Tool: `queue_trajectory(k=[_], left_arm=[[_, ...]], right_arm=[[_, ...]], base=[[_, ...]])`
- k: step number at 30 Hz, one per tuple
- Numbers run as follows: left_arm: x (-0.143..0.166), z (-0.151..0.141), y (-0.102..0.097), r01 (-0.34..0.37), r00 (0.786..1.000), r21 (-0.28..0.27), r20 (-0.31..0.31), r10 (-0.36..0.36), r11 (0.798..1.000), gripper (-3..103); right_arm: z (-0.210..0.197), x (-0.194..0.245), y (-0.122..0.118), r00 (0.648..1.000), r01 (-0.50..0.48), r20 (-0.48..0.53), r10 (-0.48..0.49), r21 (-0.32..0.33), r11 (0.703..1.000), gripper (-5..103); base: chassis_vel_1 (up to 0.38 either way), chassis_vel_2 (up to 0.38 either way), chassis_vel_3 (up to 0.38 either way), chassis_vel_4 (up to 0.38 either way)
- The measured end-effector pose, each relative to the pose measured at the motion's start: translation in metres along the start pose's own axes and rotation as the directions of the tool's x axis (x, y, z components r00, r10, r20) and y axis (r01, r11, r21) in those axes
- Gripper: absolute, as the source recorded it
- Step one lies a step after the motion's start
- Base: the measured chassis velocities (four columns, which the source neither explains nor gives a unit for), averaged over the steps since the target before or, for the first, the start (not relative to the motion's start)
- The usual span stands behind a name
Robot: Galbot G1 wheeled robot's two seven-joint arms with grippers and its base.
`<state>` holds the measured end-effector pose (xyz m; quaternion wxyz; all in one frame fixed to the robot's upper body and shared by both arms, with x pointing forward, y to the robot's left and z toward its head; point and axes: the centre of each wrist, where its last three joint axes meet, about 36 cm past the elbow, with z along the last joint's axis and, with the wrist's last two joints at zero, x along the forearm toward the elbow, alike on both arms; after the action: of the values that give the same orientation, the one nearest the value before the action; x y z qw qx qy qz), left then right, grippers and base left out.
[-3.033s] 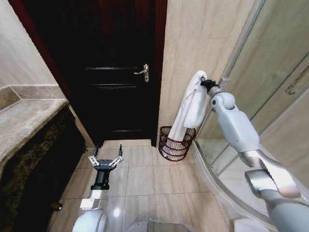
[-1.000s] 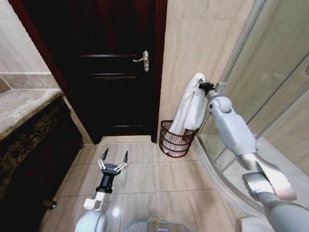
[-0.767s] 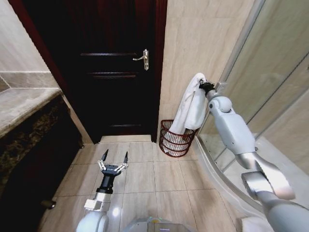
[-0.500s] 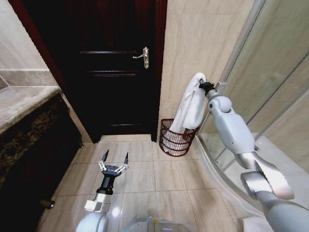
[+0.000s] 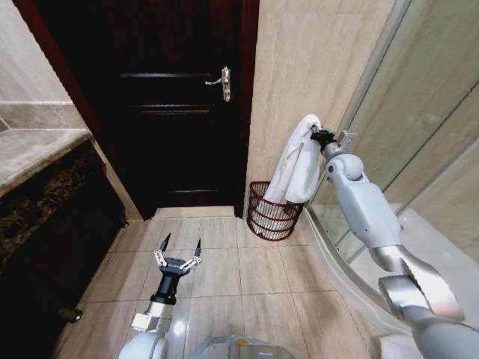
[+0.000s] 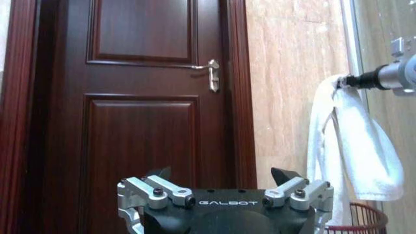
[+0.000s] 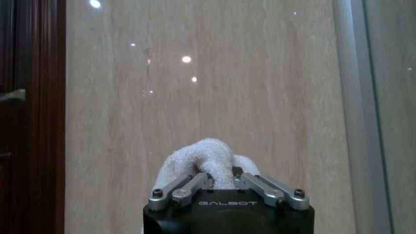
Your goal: Discard the used towel into the hamper.
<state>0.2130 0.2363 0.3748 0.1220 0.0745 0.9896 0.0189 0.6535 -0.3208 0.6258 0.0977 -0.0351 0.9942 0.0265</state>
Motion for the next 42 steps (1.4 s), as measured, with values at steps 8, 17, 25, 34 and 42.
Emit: queue_trajectory(k=[8, 17, 25, 34, 42], left_arm=[[0.001, -0.002, 0.002, -0.005, 1.000, -0.009, -0.001, 0.005, 1.000, 100], [0.002, -0.002, -0.002, -0.020, 1.000, -0.006, -0.003, 0.020, 1.000, 100], [0.002, 0.002, -0.002, -0.017, 1.000, -0.005, 0.010, 0.017, 1.000, 100], [0.004, 0.006, -0.002, -0.031, 0.999, -0.005, 0.010, 0.031, 0.999, 100], [0.004, 0.009, -0.003, -0.044, 0.999, -0.002, 0.008, 0.044, 0.999, 100]], right_arm=[[0.003, 0.007, -0.007, 1.000, -0.005, -0.006, 0.005, 0.009, 1.000, 10], [0.005, 0.014, -0.010, 1.000, -0.008, -0.008, 0.008, 0.011, 1.000, 10], [0.017, 0.021, -0.012, 1.000, -0.002, -0.026, 0.002, 0.020, 1.000, 10], [0.035, 0.036, -0.014, 0.999, -0.004, -0.038, 0.005, 0.026, 1.000, 10], [0.040, 0.071, -0.016, 0.999, -0.015, -0.032, 0.015, 0.021, 1.000, 10]], base=[[0.000, 0.000, 0.000, 0.000], [0.000, 0.000, 0.000, 0.000], [0.000, 0.000, 0.000, 0.000], [-0.004, 0.006, 0.004, -0.003], [-0.077, 0.089, 0.097, -0.105]])
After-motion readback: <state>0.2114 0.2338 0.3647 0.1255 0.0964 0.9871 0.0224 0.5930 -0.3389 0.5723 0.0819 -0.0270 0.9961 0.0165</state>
